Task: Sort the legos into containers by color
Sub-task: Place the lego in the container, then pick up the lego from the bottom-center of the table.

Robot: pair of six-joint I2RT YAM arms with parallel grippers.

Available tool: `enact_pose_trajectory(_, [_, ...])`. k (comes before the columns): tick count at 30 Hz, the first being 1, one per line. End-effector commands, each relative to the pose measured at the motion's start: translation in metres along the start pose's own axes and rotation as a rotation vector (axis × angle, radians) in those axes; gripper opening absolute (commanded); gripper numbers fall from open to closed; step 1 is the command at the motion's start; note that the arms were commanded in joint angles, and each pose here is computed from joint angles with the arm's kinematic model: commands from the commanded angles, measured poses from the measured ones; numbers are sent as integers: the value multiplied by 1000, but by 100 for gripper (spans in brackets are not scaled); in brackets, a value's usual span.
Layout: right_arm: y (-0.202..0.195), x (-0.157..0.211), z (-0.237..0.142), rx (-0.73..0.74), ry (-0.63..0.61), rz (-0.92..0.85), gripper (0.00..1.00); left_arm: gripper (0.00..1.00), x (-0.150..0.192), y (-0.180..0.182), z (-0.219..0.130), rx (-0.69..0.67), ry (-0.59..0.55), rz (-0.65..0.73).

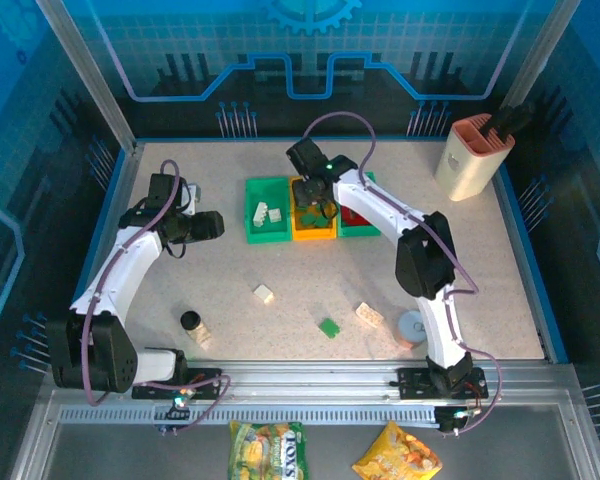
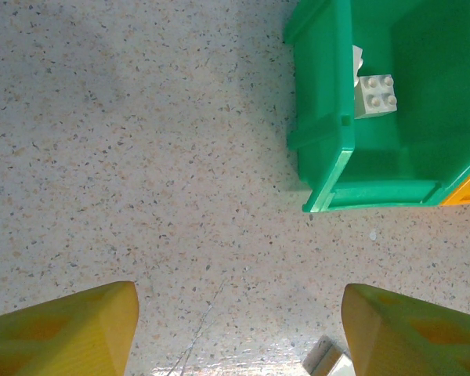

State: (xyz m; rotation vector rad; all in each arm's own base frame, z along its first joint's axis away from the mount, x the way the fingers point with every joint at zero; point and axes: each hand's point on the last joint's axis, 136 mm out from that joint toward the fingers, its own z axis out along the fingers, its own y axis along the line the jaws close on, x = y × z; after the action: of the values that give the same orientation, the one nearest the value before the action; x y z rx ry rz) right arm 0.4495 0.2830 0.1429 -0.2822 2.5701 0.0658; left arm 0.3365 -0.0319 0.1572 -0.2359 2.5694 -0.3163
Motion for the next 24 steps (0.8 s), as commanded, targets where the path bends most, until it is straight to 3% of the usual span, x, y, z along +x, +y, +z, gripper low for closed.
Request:
enact_pose_trajectory(1, [8, 17, -20, -81, 32, -74, 53, 70, 2, 2, -6, 5, -9, 7])
enact_pose_trajectory(10, [-3, 77, -44, -149, 136, -157, 52, 70, 0, 2, -5, 0, -11, 7])
enact_pose_trajectory(24, [-48, 204, -68, -113, 483, -323, 52, 70, 1, 3, -7, -8, -11, 14])
